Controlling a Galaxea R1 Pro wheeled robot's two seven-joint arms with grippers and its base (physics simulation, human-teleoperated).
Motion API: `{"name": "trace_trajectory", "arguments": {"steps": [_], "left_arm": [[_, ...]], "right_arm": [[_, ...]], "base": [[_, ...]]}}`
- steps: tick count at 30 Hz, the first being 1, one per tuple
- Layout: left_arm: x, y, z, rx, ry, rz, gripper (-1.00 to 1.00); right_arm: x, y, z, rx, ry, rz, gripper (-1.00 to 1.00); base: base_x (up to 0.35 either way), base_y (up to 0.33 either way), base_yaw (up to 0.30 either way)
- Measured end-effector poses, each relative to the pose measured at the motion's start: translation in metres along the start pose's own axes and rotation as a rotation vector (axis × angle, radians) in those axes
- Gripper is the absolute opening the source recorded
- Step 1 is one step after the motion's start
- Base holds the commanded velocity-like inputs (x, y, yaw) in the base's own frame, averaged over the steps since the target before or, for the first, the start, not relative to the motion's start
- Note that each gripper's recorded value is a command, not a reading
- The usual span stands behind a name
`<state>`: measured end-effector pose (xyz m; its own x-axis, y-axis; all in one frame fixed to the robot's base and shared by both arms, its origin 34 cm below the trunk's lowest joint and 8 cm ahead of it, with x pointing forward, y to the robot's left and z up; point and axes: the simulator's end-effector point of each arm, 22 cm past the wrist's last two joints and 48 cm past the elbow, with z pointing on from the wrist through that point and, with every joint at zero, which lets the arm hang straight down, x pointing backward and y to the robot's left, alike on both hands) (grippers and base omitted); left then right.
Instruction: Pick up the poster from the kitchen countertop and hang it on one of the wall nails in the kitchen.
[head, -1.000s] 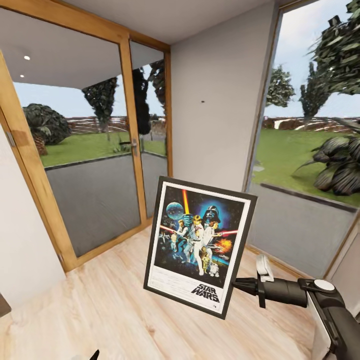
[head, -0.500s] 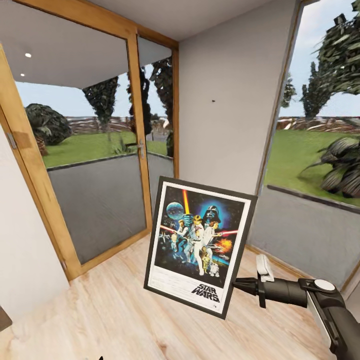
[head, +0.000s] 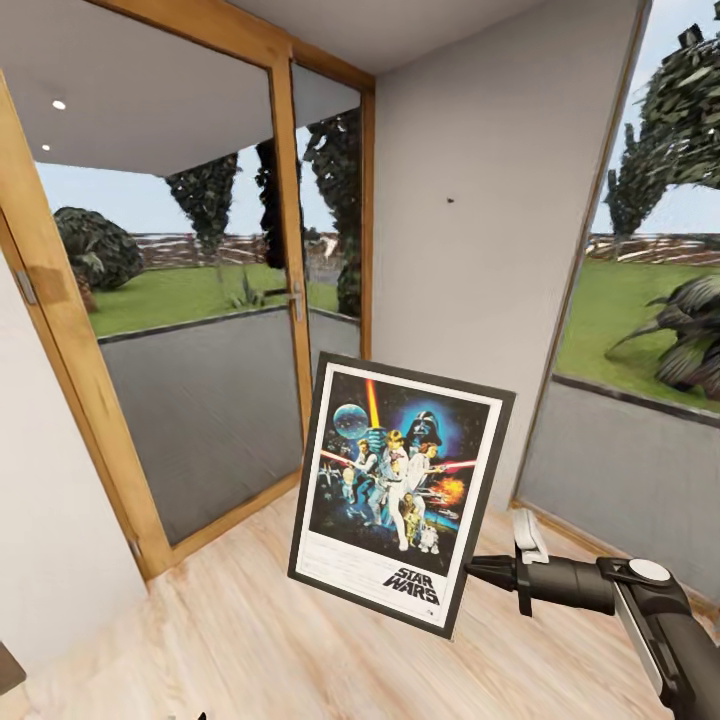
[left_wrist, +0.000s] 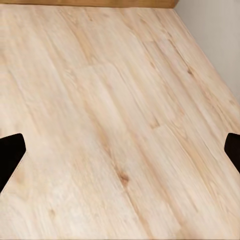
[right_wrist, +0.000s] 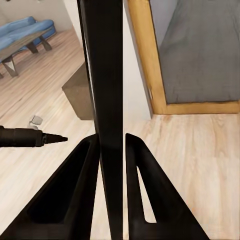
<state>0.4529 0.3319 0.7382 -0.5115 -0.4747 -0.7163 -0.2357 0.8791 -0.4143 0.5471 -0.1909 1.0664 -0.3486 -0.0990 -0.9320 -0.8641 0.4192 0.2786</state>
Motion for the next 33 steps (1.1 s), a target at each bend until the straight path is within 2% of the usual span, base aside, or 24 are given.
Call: {"name": "trace_trajectory", "arguments": {"steps": [33], "left_arm": [[-0.0099,-0.0057,0.0007,0.013,-0.023,0.001,1.0]], "right_arm": [[-0.0094,0.0045,-0.0034,0.003,-0.01,-0.019,-1.0]], "base": [[0.247,0.272,-0.253]]}}
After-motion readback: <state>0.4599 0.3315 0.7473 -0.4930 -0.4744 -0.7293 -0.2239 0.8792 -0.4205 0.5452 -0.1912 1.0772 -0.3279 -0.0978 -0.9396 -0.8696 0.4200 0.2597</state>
